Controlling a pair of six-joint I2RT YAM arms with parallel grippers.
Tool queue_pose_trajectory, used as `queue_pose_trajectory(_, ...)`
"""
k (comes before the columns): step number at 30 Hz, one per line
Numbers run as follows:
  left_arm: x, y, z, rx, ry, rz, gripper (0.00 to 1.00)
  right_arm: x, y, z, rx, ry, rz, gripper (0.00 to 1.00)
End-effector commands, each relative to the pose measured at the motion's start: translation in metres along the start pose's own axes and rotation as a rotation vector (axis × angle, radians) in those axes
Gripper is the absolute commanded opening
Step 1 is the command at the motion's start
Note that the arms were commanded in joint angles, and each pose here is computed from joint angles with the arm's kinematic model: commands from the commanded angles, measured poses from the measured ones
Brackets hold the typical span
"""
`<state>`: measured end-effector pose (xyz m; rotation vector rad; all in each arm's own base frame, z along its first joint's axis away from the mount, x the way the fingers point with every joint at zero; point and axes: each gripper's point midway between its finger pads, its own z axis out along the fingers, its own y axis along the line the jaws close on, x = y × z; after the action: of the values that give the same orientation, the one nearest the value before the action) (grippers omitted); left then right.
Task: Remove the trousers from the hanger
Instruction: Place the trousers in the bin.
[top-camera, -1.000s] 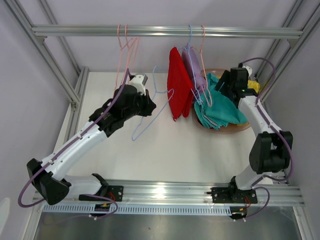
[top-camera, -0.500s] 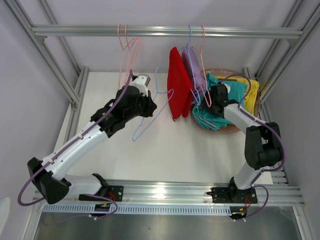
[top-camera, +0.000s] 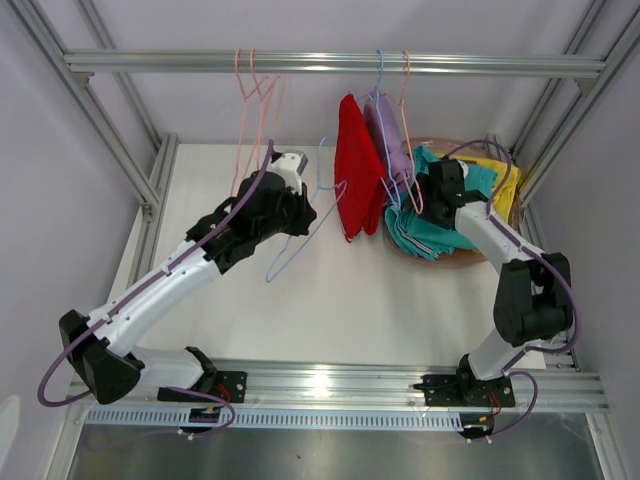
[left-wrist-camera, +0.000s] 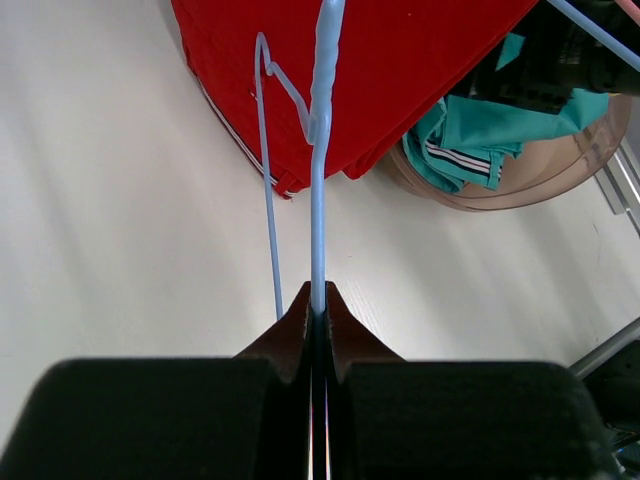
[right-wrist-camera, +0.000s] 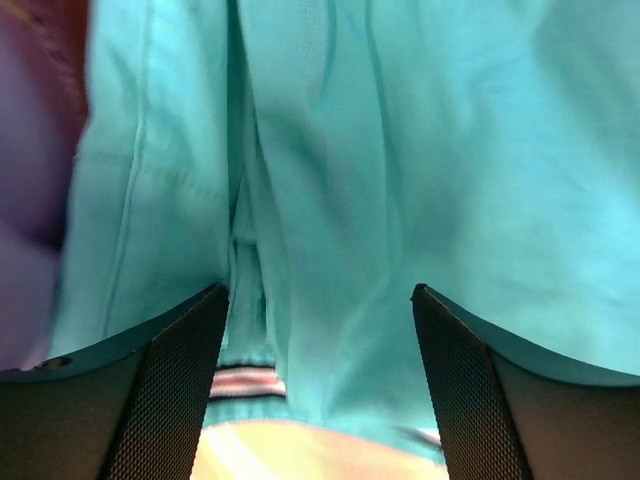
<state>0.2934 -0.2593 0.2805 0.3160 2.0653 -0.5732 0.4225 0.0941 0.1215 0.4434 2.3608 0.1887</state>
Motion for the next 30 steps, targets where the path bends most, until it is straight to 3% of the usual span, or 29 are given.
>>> queue_pose_trajectory(1, -0.033, -0.007, -0.017, 0.008, -0.097, 0.037, 0.01, -0.033, 0.002, -0.048, -0.046, -0.063, -0.015, 0.79)
queue_pose_trajectory(6, -0.047, 0.002, -0.032, -0.032, -0.16, 0.054, 0.0, -0.048, -0.016, -0.068, -0.049, -0.126, 0.005, 0.79)
queue_pose_trajectory(10, -0.052, 0.005, -0.035, -0.052, -0.169, 0.06, 0.0, -0.06, -0.028, -0.054, -0.066, -0.142, 0.053, 0.75)
queue_pose_trajectory(14, -0.059, 0.006, -0.036, -0.067, -0.18, 0.064, 0.0, -0.067, -0.041, -0.028, -0.066, -0.132, 0.11, 0.62)
queue_pose_trajectory(15, -0.062, 0.006, -0.036, -0.073, -0.188, 0.067, 0.0, -0.066, -0.039, -0.021, -0.085, -0.12, 0.119, 0.52)
queue_pose_trajectory(17, -0.07, 0.007, -0.037, -0.09, -0.207, 0.071, 0.0, -0.064, -0.037, -0.001, -0.109, -0.091, 0.135, 0.46)
queue_pose_trajectory(22, -0.079, 0.009, -0.027, -0.129, -0.199, 0.084, 0.0, -0.059, -0.05, 0.036, -0.139, -0.043, 0.186, 0.41)
queue_pose_trajectory(30, -0.139, 0.006, -0.036, -0.198, -0.307, 0.085, 0.01, -0.04, -0.073, 0.064, -0.097, 0.044, 0.217, 0.41)
